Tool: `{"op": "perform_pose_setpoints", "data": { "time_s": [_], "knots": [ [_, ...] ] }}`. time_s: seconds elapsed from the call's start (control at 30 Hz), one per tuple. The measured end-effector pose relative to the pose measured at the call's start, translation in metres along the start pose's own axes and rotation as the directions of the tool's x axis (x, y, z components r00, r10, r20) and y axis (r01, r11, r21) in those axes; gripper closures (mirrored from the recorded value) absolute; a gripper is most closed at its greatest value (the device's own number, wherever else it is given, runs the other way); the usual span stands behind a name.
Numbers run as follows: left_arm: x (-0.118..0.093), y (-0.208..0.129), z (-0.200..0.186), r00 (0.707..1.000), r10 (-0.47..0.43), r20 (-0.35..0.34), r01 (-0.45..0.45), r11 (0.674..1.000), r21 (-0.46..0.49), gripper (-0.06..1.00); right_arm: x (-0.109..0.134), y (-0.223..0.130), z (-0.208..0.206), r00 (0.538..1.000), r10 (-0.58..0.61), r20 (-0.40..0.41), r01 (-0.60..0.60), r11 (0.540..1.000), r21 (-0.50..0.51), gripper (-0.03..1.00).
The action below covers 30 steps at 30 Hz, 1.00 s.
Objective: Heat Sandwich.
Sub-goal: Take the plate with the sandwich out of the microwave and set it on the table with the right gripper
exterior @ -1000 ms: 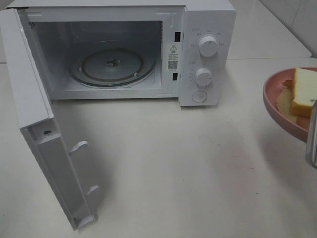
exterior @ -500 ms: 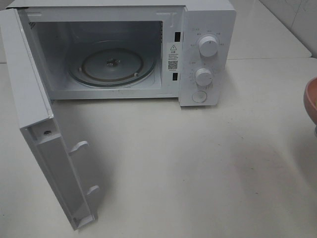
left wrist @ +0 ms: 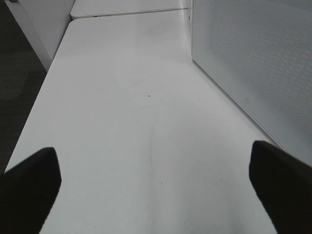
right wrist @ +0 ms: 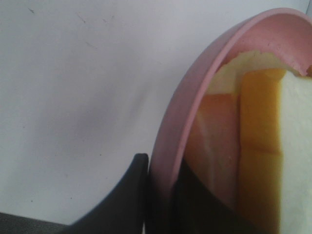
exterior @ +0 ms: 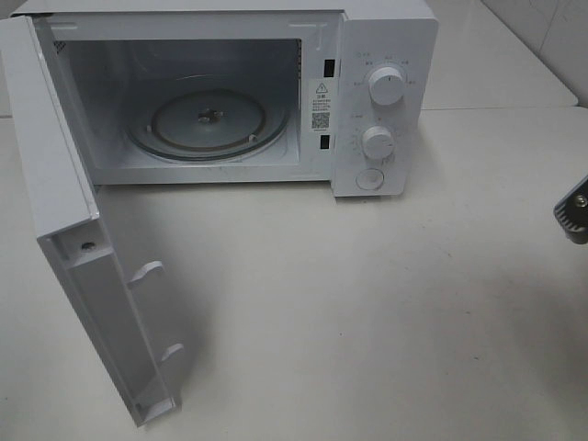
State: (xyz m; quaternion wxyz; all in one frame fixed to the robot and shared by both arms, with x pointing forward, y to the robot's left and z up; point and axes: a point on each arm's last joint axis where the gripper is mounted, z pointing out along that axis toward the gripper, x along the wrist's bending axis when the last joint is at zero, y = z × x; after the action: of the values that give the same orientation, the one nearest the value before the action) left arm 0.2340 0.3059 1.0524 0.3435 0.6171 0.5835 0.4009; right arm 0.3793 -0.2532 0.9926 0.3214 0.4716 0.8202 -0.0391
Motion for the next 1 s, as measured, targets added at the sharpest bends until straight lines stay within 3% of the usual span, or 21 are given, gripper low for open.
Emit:
{"op": "perform_pose_setpoints", "data": {
  "time_s": [0.5,1.0],
  "knots": [
    [0.000,0.000,0.000,1.000,0.000,0.000,0.000,1.000,0.000,-0.03,0.014,0.017,0.027,0.979,0.172,0.109,-0.178,0.983,0.049,0.85],
    [0.000,0.000,0.000,1.000,0.000,0.000,0.000,1.000,0.000,-0.03,0.032,0.027,0.052,0.973,0.181,0.144,-0.194,0.978,0.081,0.85]
  ]
}}
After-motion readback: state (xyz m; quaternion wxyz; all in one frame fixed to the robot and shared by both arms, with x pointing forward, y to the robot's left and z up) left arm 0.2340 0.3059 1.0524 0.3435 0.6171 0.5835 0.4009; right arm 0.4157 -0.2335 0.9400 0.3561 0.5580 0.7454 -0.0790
